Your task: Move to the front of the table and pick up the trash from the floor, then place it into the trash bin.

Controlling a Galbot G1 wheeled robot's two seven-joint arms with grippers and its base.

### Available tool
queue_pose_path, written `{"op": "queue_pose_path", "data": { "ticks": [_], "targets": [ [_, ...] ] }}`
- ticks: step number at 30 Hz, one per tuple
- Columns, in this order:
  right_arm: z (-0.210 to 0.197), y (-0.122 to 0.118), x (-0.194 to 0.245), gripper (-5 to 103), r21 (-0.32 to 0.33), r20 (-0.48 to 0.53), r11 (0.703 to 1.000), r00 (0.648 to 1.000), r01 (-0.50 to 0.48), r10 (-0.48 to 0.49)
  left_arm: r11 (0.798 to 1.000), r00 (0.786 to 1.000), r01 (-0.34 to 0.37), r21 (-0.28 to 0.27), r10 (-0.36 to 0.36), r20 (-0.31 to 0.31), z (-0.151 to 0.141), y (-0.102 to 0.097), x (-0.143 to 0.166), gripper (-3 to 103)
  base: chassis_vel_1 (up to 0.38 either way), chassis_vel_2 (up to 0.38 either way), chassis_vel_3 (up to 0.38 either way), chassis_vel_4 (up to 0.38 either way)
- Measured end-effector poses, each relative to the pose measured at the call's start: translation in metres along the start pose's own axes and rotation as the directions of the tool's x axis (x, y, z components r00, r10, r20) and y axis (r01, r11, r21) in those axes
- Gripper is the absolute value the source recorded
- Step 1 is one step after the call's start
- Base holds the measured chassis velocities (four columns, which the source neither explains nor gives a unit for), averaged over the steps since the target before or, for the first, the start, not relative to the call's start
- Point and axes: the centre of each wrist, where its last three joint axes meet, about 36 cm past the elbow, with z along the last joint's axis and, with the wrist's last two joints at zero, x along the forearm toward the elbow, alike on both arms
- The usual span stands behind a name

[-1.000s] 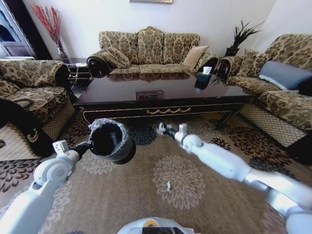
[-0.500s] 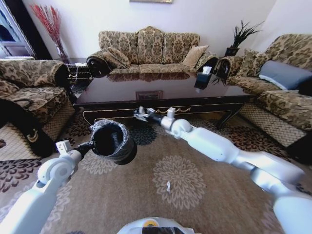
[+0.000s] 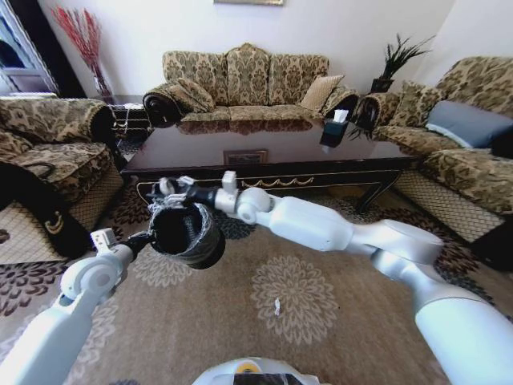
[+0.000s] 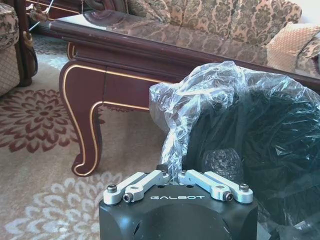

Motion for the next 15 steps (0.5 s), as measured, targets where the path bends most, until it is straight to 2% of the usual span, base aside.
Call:
{"op": "queue_pose_path", "data": {
  "ticks": [6, 7, 9, 13, 15],
  "targets": [
    [0.019, 0.000, 0.007, 60, 0.006, -0.039, 1.000, 0.999, -0.020, 0.020, 1.000, 1.000, -0.017, 0.000, 0.017, 0.009, -0.003, -0.005, 0.006, 2, 0.000, 0.000, 0.000, 0.000],
    [0.022, -0.002, 0.013, 64, 0.006, -0.044, 0.999, 0.999, -0.031, 0.031, 1.000, 1.000, -0.018, -0.001, 0.018, 0.009, -0.003, -0.005, 0.007, 2, 0.000, 0.000, 0.000, 0.000],
    [0.023, -0.004, 0.017, 64, 0.008, -0.047, 0.999, 0.998, -0.038, 0.038, 1.000, 1.000, -0.017, -0.001, 0.017, 0.009, -0.003, -0.005, 0.007, 2, 0.000, 0.000, 0.000, 0.000],
    [0.022, -0.011, 0.037, 86, 0.017, -0.050, 0.998, 0.996, -0.068, 0.069, 1.000, 1.000, -0.016, -0.001, 0.016, 0.007, -0.002, -0.005, 0.007, 2, 0.000, 0.000, 0.000, 0.000],
    [0.021, -0.013, 0.041, 86, 0.020, -0.049, 0.997, 0.996, -0.074, 0.075, 1.000, 1.000, -0.016, 0.000, 0.016, 0.005, -0.001, -0.006, 0.007, 2, 0.000, 0.000, 0.000, 0.000]
  ]
}}
